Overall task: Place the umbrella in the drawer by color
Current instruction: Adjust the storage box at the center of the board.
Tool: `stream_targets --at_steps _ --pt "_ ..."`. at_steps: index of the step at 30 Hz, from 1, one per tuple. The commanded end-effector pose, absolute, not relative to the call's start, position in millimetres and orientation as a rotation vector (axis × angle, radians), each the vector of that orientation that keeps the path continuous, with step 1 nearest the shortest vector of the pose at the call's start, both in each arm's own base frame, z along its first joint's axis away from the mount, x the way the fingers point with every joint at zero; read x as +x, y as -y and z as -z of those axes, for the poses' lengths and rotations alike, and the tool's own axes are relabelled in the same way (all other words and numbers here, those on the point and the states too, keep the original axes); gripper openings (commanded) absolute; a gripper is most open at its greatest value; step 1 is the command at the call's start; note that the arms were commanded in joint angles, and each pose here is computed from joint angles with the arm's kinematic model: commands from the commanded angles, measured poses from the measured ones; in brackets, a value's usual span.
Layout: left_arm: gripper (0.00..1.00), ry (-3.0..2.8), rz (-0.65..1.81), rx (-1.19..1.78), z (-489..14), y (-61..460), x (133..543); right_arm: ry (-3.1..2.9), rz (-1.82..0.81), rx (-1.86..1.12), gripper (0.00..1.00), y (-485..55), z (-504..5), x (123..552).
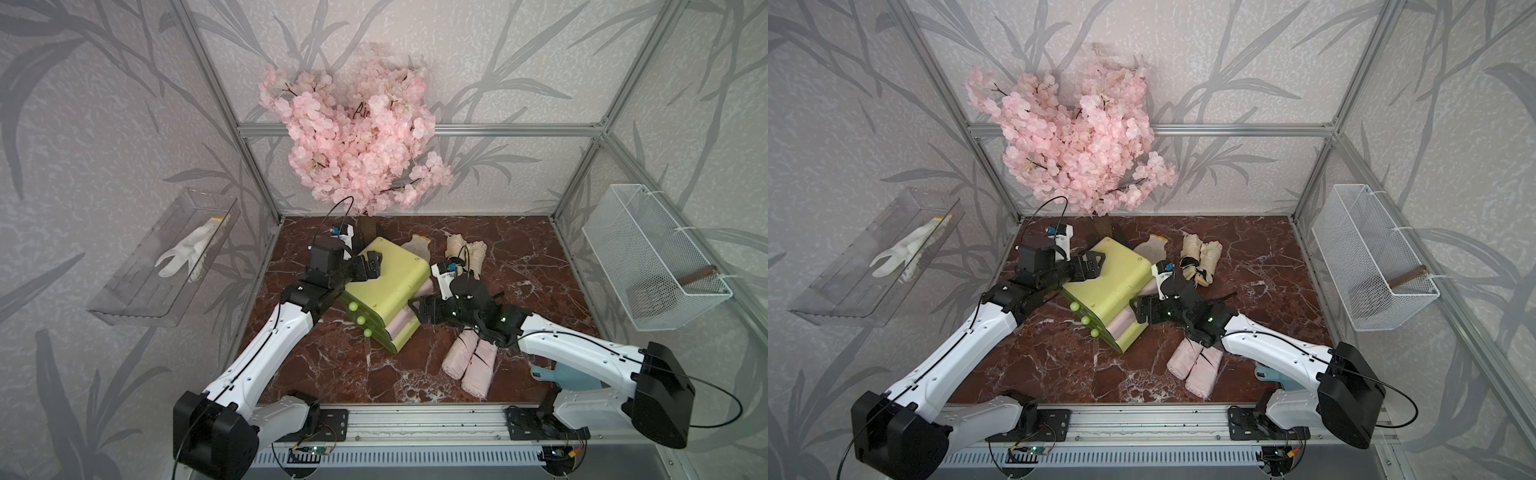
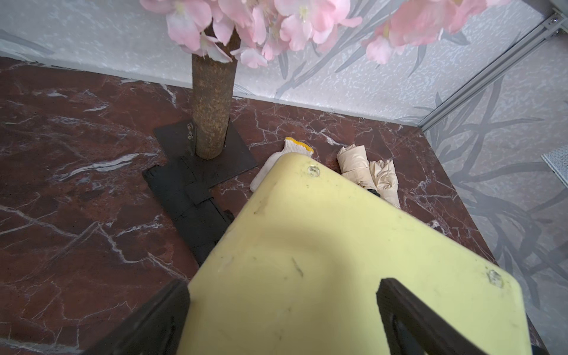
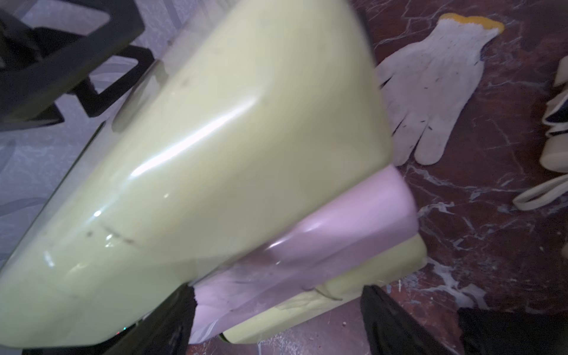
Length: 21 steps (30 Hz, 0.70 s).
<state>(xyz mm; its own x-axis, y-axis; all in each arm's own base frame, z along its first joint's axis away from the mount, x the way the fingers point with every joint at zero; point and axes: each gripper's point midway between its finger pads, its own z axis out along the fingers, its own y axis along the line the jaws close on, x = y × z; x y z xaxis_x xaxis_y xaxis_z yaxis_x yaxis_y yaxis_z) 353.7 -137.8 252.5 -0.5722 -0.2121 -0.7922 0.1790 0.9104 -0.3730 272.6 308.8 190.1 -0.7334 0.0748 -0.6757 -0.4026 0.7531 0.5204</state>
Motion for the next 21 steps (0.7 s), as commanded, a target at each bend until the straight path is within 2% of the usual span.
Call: stream_targets --at_steps 1,8,17,21 --pt "1.00 -2.199 0.634 0.007 -234 162 329 -2.141 -0.942 -0.197 0.88 -310 -220 303" --pt "1.00 -2.213 0.555 0.045 -234 167 321 -2.147 -0.942 -0.119 0.88 -291 -214 326" --pt "1.00 -2.182 0.498 -0.008 -256 155 330 -2.165 -0.929 -0.045 0.88 -271 -198 311" --pt "1.00 -2.201 0.479 -0.100 -255 129 344 -2.170 -0.940 -0.010 0.88 -260 -195 299"
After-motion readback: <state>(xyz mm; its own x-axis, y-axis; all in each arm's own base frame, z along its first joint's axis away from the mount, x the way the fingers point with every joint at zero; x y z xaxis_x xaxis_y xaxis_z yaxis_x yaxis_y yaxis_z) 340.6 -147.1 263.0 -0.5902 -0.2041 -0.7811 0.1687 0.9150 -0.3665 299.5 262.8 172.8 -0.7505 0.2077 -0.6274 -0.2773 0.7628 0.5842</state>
